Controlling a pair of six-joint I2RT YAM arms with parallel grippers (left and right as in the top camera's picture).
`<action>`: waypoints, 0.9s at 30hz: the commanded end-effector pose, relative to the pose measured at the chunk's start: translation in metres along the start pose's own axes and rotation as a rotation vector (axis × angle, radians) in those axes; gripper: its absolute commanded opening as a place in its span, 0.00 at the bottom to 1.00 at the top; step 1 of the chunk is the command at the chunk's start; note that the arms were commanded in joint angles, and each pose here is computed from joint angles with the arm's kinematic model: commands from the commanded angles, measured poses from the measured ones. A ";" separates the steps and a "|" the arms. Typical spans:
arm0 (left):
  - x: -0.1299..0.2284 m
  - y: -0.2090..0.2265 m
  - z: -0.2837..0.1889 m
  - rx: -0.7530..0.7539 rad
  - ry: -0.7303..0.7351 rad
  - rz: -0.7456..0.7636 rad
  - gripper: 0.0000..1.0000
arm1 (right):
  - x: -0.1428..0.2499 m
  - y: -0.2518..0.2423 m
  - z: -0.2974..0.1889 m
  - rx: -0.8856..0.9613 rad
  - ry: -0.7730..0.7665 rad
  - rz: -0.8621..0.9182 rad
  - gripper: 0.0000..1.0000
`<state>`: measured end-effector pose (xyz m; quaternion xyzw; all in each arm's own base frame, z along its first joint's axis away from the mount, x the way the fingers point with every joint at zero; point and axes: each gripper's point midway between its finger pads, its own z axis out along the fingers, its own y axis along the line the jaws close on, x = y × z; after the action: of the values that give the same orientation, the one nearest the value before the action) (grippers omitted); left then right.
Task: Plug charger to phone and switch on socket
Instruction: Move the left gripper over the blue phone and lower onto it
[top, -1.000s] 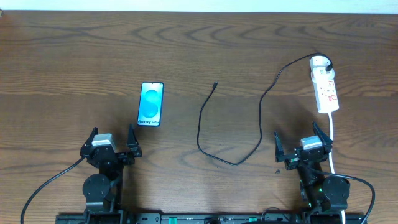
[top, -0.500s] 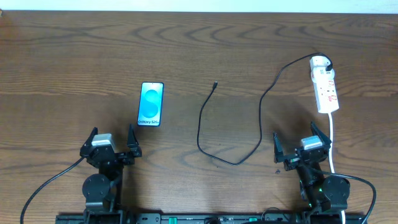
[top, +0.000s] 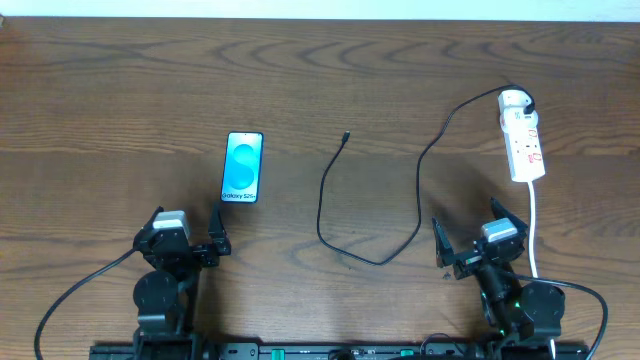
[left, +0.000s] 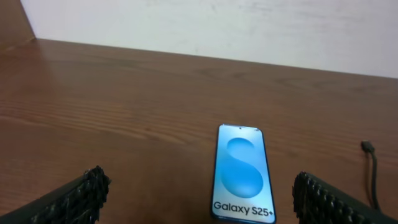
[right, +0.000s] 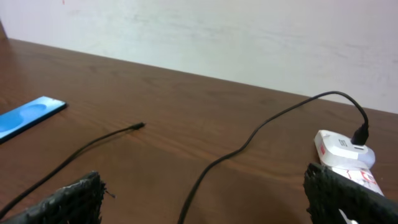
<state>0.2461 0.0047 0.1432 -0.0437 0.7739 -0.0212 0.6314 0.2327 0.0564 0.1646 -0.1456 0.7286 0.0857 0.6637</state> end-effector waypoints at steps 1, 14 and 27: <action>-0.031 -0.011 -0.004 0.052 -0.029 0.003 0.96 | -0.026 0.005 -0.008 -0.027 -0.031 0.008 0.99; -0.093 -0.031 0.015 0.106 0.249 -0.003 0.96 | -0.082 0.007 -0.013 -0.079 0.178 0.079 0.99; -0.160 -0.043 0.037 0.135 0.604 0.073 0.96 | -0.122 -0.003 0.018 -0.130 0.509 0.197 0.99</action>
<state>0.3032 -0.0195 0.2840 0.0003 0.9181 -0.0680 0.3905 0.2510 0.0665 0.2720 -0.1298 0.8712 0.1453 0.4506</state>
